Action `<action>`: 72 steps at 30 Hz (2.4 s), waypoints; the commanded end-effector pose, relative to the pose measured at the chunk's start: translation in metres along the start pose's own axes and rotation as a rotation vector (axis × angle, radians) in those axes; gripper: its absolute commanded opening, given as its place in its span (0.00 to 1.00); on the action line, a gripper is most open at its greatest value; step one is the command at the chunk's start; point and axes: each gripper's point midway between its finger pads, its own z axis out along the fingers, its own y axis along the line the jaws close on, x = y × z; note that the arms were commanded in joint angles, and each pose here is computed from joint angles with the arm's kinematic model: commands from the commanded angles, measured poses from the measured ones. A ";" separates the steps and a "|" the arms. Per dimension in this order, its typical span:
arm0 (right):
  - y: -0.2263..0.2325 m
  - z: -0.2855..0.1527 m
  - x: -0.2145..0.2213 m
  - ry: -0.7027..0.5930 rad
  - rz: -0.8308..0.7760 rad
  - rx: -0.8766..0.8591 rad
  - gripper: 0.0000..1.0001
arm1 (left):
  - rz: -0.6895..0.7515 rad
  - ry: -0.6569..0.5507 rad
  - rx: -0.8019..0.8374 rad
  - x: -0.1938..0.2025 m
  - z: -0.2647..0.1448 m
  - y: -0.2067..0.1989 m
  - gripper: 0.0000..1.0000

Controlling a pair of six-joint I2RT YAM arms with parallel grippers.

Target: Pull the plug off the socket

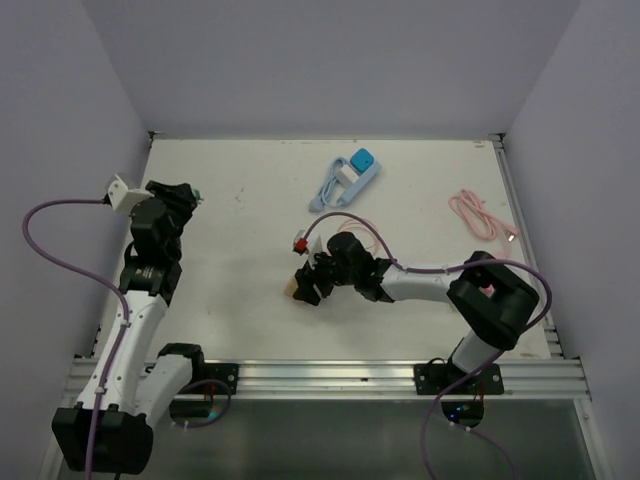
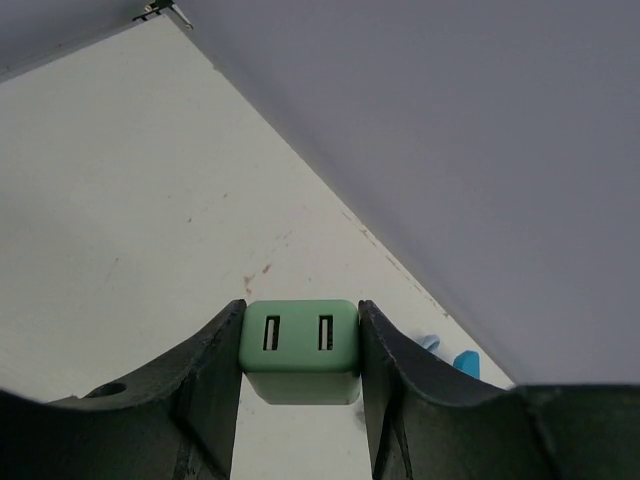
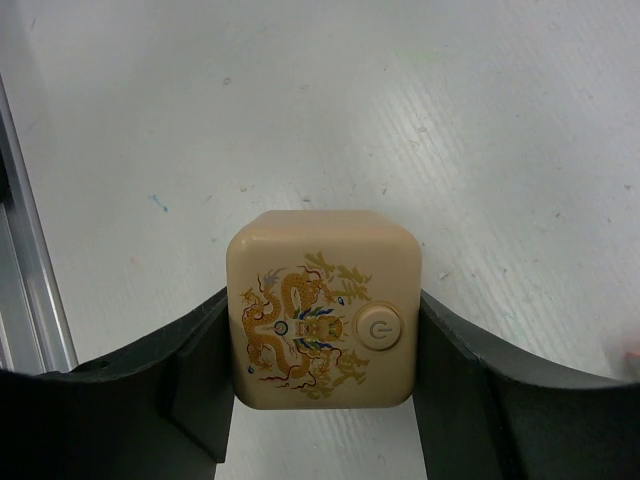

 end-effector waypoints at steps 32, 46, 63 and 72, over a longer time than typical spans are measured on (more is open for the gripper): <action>-0.064 -0.156 -0.045 -0.417 0.167 0.586 0.00 | 0.498 0.907 0.197 0.347 -0.046 -0.055 0.10; -0.062 -0.143 -0.037 -0.391 0.187 0.545 0.00 | 0.547 0.971 0.178 0.364 -0.059 -0.046 0.78; -0.026 -0.041 -0.069 -0.282 0.044 0.219 0.00 | 0.422 0.627 0.101 0.129 0.003 -0.041 1.00; -0.003 0.047 -0.108 -0.343 -0.105 0.136 0.00 | 0.457 0.381 -0.036 0.051 0.004 0.015 0.99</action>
